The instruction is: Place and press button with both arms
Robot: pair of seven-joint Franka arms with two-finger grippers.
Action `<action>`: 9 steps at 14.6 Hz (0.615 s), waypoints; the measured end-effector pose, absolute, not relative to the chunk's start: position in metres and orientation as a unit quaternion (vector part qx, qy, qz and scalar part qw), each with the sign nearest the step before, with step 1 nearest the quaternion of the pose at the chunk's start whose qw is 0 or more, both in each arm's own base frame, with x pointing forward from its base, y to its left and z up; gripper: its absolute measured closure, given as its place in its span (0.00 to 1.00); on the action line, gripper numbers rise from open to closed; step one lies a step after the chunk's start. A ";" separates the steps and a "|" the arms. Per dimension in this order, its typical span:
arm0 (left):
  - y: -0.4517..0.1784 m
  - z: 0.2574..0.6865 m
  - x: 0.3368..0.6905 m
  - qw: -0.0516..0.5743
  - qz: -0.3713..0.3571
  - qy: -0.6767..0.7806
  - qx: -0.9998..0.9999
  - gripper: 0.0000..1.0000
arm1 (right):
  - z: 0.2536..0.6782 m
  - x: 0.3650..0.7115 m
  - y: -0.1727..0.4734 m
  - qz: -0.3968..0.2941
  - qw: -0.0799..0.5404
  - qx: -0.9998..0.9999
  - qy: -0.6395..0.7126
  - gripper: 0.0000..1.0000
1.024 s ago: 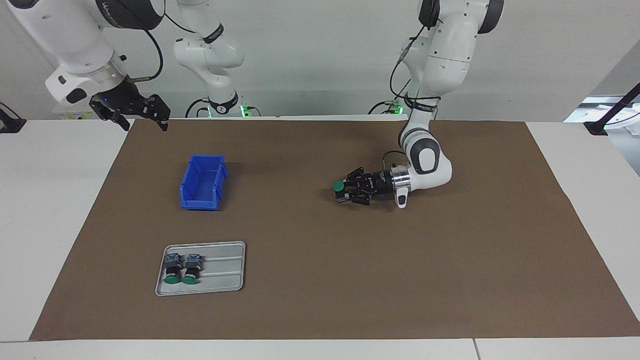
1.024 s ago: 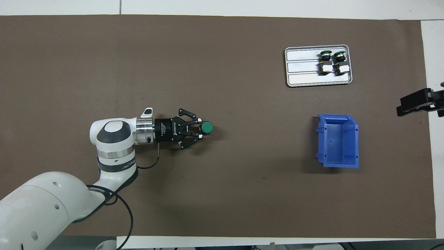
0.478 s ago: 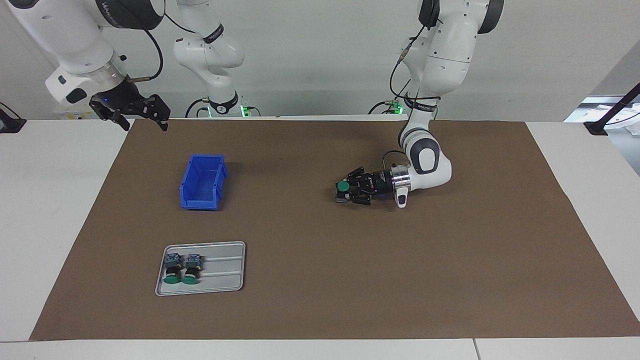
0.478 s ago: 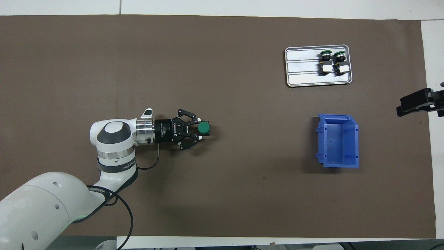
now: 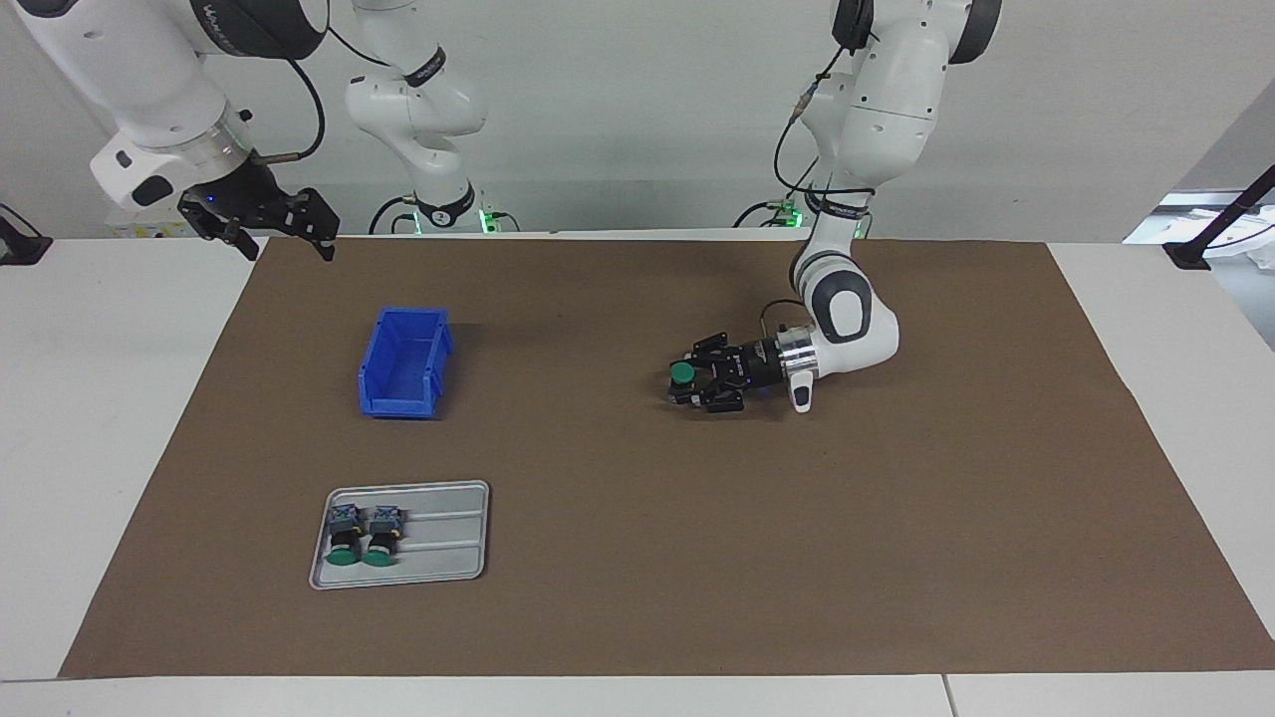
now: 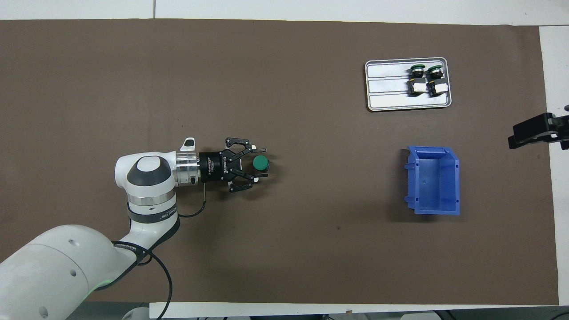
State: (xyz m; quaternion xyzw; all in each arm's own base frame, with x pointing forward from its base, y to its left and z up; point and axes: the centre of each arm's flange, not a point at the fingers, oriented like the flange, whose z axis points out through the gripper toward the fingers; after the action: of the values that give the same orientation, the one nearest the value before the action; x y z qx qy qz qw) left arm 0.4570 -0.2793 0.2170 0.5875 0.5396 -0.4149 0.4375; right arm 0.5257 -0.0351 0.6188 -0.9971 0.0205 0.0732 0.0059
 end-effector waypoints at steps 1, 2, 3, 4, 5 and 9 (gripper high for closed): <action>-0.280 0.220 0.457 0.438 -0.413 0.540 0.588 0.29 | 0.619 0.526 -0.035 0.073 0.006 -0.997 0.020 0.02; -0.279 0.221 0.457 0.439 -0.411 0.540 0.589 0.28 | 0.619 0.526 -0.035 0.073 0.006 -0.997 0.020 0.02; -0.278 0.222 0.456 0.438 -0.410 0.541 0.589 0.28 | 0.619 0.526 -0.035 0.073 0.006 -0.997 0.020 0.02; -0.278 0.223 0.454 0.437 -0.408 0.542 0.590 0.28 | 0.619 0.526 -0.035 0.073 0.006 -0.997 0.020 0.02; -0.279 0.223 0.452 0.435 -0.406 0.543 0.592 0.26 | 0.619 0.526 -0.034 0.072 0.006 -0.997 0.019 0.02; -0.281 0.228 0.449 0.433 -0.407 0.545 0.591 0.25 | 0.619 0.526 -0.028 0.072 0.005 -0.997 0.013 0.02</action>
State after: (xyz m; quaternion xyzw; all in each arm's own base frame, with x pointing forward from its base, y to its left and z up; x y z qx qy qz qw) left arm 0.4490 -0.2812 0.2279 0.5913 0.5454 -0.4072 0.4327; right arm 0.5264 -0.0276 0.6191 -0.9973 0.0132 0.0717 0.0054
